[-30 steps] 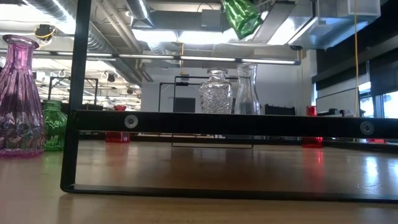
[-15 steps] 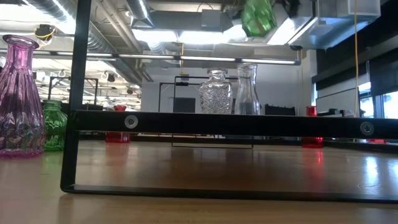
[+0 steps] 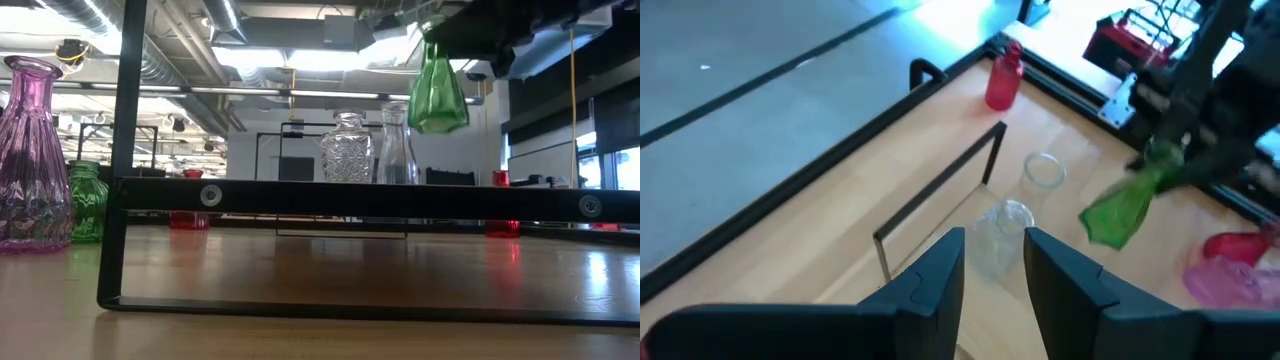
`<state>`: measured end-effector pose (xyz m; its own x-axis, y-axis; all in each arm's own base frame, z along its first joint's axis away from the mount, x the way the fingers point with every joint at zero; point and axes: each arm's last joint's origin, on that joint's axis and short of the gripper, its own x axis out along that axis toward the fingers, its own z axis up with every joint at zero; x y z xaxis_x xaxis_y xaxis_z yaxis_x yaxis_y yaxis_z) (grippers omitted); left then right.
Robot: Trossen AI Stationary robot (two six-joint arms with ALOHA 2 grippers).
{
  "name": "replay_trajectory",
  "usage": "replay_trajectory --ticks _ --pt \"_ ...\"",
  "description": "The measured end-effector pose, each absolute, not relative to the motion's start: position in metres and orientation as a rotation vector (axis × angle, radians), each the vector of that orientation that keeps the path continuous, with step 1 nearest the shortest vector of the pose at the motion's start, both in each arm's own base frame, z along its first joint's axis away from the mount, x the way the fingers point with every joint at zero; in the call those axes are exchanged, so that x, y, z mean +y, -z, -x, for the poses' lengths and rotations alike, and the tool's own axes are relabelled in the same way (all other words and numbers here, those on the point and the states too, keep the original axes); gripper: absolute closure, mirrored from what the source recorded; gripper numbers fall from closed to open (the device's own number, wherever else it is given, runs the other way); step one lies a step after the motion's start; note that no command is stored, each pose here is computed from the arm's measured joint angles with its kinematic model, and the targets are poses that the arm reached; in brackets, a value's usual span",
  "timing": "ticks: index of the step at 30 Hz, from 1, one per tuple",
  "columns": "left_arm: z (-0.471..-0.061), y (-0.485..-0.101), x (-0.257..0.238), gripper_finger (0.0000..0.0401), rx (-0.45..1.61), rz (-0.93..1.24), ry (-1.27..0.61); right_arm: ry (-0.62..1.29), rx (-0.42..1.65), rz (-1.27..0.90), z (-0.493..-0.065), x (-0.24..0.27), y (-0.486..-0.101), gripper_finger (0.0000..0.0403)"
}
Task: Sort vases onto shelf
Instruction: Put the top green vase on the shelf
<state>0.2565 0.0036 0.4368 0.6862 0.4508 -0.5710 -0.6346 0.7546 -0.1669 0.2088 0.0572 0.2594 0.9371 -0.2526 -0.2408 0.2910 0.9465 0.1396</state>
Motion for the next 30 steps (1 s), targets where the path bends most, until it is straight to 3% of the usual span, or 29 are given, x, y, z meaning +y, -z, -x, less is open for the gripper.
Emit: replay_trajectory --ticks 17,30 --pt "-0.259 -0.44 0.004 0.03 0.463 0.419 -0.657 0.303 0.3 -0.08 -0.258 0.079 -0.204 0.0341" --pt "-0.259 -0.44 -0.001 0.03 0.47 0.393 -0.64 0.465 0.264 -0.233 -0.251 0.073 -0.179 0.0341"
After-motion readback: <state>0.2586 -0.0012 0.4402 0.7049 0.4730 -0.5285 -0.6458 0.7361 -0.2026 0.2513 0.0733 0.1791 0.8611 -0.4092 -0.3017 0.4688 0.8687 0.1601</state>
